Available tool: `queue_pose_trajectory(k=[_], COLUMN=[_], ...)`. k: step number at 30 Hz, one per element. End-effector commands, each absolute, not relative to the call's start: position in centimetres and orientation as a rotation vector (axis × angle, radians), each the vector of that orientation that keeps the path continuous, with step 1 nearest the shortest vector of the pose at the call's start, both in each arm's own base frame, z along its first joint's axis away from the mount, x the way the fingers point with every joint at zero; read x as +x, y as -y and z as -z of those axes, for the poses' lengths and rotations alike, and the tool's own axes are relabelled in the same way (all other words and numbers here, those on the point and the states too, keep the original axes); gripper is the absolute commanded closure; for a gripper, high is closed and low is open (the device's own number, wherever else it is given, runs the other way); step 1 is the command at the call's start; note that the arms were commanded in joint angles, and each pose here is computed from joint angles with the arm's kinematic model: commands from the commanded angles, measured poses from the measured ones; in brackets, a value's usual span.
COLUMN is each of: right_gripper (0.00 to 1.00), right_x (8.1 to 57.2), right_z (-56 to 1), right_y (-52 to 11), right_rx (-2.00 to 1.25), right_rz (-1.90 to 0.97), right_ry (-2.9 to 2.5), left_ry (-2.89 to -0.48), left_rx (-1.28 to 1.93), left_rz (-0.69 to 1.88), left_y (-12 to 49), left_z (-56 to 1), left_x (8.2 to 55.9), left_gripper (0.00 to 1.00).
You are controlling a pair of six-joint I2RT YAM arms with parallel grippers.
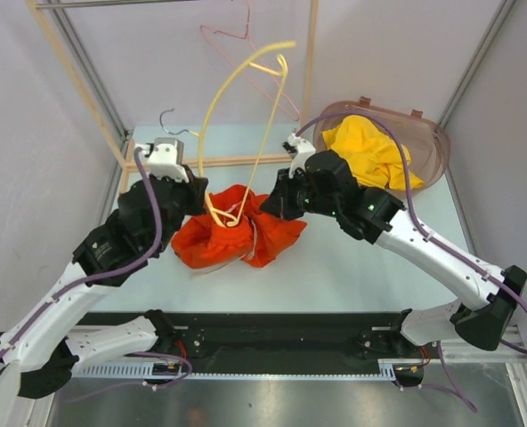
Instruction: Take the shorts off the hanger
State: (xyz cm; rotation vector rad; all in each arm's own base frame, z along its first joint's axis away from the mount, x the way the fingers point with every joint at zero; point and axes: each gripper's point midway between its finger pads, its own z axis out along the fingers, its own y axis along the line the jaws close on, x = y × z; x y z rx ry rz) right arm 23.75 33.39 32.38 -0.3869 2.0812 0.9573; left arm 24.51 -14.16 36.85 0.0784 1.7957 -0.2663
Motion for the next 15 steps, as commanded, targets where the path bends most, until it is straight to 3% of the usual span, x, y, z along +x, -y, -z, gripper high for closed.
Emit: queue_pose_trajectory(k=[1,9,15], right_gripper=[1.0,1.0,1.0], right_x=[21.7,19.9,23.4], right_z=[-33.1,-27.8,-26.5], right_y=[-35.9,-33.8,-26.7], right_rx=[-0.568,-0.68,-0.325], right_rz=[-1.101,-0.951,-0.689], right_ry=[-2.032,-2.236,-2.319], left_ry=[-1.545,-1.492,-1.51], left_rx=[-0.09,-0.208,-0.264], left_rz=[0.664,0.937,0.87], left_y=[16.0,17.1,15.5], left_z=[-47.4,-50.2,-48.9], left_x=[23.2,21.6,21.8], left_gripper=[1.0,1.0,1.0])
